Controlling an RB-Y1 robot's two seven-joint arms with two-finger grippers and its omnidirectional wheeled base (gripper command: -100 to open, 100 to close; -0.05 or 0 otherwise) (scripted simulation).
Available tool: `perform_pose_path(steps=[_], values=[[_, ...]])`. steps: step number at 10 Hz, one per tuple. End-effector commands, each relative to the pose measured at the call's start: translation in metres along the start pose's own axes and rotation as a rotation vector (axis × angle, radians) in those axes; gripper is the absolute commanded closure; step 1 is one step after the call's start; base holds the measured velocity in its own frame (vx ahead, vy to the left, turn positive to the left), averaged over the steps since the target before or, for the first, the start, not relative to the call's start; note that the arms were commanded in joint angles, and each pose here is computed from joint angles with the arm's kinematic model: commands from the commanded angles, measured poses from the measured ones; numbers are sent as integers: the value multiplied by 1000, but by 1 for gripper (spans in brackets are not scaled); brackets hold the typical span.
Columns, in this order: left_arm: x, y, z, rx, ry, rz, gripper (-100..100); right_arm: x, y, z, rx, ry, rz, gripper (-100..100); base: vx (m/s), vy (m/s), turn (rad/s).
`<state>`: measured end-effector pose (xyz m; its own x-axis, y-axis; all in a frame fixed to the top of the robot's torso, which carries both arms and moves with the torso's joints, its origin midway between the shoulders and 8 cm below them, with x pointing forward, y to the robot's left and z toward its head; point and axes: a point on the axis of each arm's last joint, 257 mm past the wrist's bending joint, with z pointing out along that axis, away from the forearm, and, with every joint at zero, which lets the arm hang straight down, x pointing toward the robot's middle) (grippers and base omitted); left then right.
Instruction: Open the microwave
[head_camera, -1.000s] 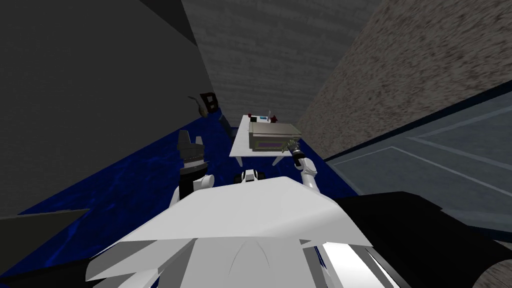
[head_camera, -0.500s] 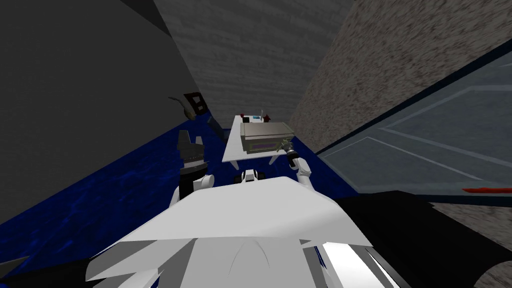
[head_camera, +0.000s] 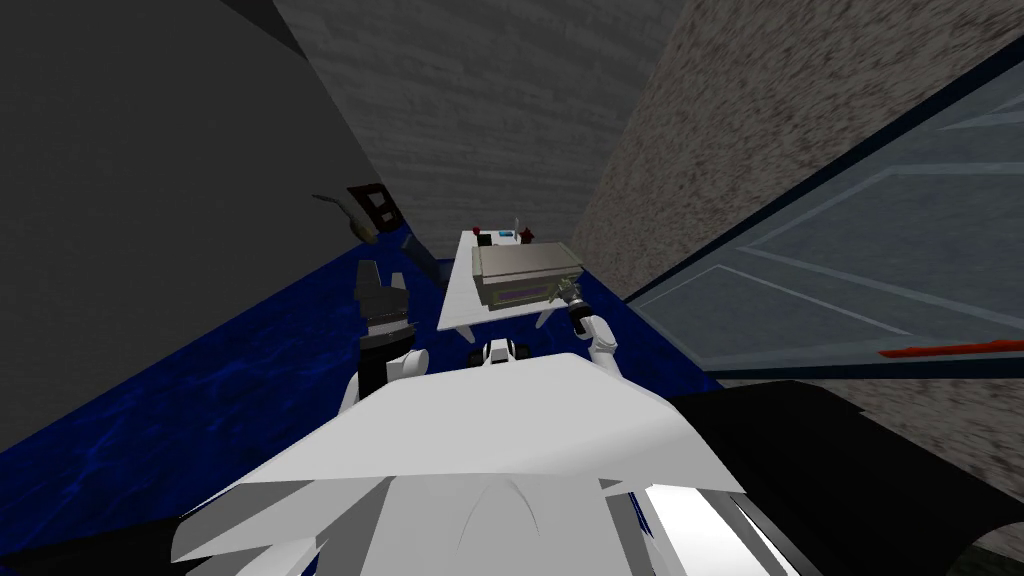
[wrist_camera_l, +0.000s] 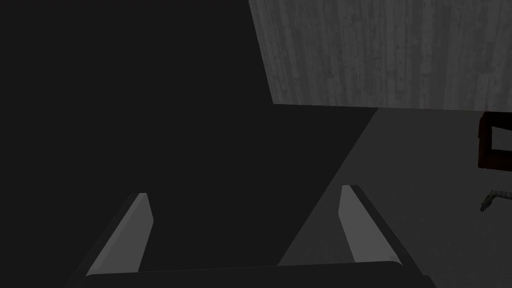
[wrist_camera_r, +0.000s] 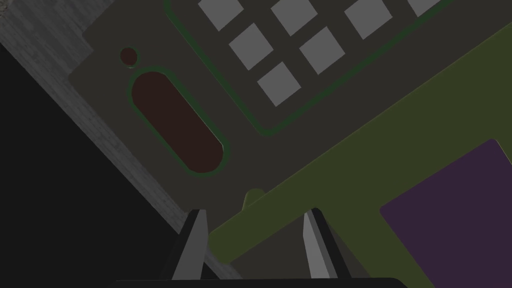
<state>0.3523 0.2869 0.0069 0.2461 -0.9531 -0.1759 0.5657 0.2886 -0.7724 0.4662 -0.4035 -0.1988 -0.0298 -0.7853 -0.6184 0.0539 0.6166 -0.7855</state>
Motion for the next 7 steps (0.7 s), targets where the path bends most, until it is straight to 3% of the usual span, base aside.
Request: perform_pose_path(steps=[1,2,7], values=[[0,0,0,0,0,0,0,21,-14,-1,33,61,-2,100,-97,100,65],[0,0,0,0,0,0,0,21,-14,-1,34,62,-2,100,-78,86,24],[0,0,0,0,0,0,0,85,-68,-10,168,244,-8,100,-143,161,91]])
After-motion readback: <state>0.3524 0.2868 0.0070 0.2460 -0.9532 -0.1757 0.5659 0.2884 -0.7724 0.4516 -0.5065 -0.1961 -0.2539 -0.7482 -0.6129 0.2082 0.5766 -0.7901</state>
